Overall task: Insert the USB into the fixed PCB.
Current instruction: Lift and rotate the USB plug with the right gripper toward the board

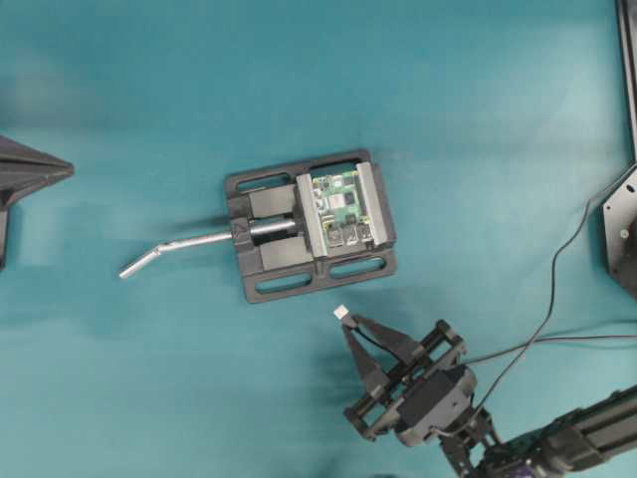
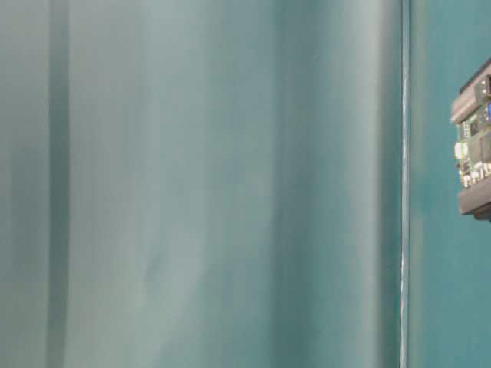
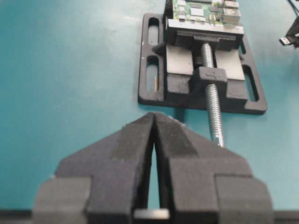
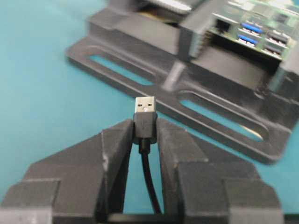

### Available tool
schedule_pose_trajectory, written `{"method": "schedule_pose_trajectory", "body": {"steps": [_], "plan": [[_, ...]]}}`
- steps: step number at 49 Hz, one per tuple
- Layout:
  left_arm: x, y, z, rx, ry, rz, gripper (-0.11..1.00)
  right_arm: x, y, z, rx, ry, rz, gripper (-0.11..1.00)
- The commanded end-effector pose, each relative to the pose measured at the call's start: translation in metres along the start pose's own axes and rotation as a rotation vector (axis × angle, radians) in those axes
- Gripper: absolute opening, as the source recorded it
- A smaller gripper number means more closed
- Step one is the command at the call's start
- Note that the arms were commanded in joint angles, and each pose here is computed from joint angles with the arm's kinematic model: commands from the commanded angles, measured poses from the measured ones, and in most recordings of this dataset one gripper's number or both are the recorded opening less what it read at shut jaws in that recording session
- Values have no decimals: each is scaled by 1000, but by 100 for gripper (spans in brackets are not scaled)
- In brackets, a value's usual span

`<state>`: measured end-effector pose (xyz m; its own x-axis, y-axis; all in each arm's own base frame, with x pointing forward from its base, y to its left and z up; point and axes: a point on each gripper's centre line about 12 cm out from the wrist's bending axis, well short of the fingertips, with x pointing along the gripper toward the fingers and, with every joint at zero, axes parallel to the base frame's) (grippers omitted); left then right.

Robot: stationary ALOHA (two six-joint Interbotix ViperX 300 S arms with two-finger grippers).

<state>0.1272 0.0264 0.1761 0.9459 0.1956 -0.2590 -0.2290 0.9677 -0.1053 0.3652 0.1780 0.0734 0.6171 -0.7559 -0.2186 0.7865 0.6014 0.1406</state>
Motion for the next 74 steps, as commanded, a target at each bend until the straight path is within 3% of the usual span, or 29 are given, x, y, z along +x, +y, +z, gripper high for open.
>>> {"method": "schedule_pose_trajectory", "body": {"steps": [1,10,15,27,37,48,74], "plan": [[-1,-1,12,2,-26,-4,1,-5,6,6,35,-17,-54,21],[-1,-1,12,2,-26,-4,1,-7,6,5,76,-101,-194,21],[-1,-1,12,2,-26,-4,1,-7,7,4,113,-153,-224,21],[-1,-1,12,2,-27,-4,1,-5,6,-1,260,-151,-259,21],[-1,-1,12,2,-26,-4,1,-5,1,-3,250,-136,-304,21],[-1,-1,12,2,-26,-4,1,-4,0,-4,214,-130,-312,21],[-1,-1,12,2,-26,-4,1,3,3,5,240,-128,-333,21]]}}
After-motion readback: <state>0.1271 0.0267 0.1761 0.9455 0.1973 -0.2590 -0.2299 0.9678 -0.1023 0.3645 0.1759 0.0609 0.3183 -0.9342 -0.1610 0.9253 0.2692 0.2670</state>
